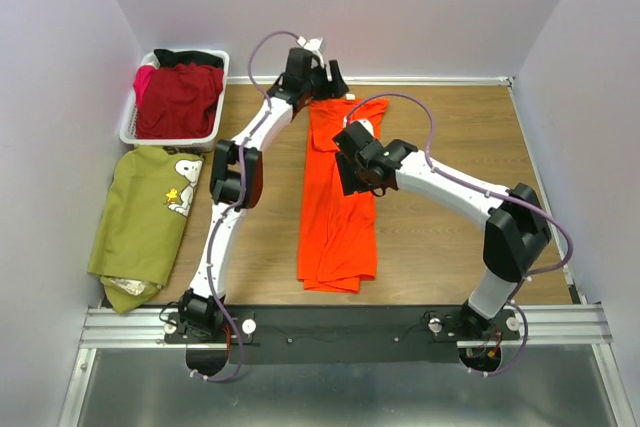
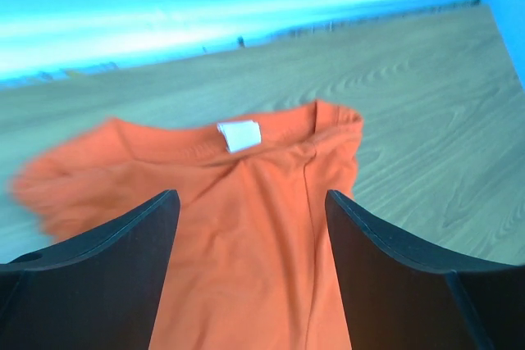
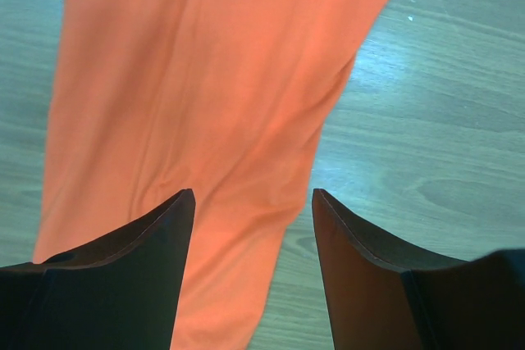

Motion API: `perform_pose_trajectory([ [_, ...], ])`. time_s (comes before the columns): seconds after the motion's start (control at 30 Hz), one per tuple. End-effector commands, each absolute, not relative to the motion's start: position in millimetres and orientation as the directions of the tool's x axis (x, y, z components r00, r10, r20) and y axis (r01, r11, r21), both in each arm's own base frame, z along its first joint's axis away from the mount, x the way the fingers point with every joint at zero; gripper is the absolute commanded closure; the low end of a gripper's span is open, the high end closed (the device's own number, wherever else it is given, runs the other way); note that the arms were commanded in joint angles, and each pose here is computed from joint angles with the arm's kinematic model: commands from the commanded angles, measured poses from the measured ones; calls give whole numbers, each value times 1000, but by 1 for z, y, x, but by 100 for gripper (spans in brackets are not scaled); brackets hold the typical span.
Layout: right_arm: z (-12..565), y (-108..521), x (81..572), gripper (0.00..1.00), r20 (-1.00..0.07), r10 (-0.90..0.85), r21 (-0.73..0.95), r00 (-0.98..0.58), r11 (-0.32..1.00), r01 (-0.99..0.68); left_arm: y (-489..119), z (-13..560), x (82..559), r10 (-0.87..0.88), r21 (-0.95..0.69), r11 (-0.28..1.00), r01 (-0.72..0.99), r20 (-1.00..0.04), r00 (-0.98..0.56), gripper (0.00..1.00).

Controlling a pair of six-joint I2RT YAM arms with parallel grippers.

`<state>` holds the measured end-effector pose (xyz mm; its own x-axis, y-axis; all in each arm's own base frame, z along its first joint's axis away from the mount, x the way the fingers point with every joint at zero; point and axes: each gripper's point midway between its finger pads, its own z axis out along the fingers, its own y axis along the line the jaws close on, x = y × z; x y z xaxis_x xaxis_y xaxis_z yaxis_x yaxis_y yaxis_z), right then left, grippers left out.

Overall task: Fold and stack the t-shirts
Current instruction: Rotate the tshirt 90 degrees, then grab the bottom of the folded rectangular tshirt with both arms

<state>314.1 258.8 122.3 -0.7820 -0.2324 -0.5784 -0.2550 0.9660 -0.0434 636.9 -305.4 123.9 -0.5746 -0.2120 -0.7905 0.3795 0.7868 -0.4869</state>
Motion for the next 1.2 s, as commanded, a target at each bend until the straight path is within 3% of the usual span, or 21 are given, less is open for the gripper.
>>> perform_pose_trajectory([
  [0.0,97,246,305,35,-508,-274,-89,-817,960,-266,-255,273,631,-178,-305,870,387,-927,-331,19],
  [0.1,84,237,287,38,-460,-287,-77,-841,956,-284,-236,265,605,-107,-255,910,327,-906,-409,19],
  [0.17,84,234,274,40,-445,-287,-49,-848,954,-297,-226,227,583,-56,-223,936,273,-859,-509,20],
  [0.2,86,234,270,42,-443,-285,-33,-850,953,-302,-219,231,565,-39,-202,946,253,-847,-531,20],
  [0.23,92,236,265,44,-452,-278,-12,-848,952,-306,-212,192,544,-9,-183,958,223,-792,-610,20],
  [0.3,91,236,252,46,-440,-280,5,-853,949,-314,-196,189,515,-10,-146,976,161,-771,-637,20],
  [0.37,90,232,240,47,-430,-267,11,-863,954,-300,-184,147,474,1,-132,983,129,-694,-720,21],
  [0.63,88,233,215,48,-413,-219,45,-884,964,-260,-167,146,367,-71,-192,979,73,-650,-757,21],
  [0.93,65,240,201,49,-426,-136,87,-894,978,-190,-182,117,281,-116,-260,964,55,-599,-792,21],
  [1.17,50,237,198,49,-496,-76,63,-865,990,-123,-192,91,226,-174,-347,937,45,-574,-800,21],
])
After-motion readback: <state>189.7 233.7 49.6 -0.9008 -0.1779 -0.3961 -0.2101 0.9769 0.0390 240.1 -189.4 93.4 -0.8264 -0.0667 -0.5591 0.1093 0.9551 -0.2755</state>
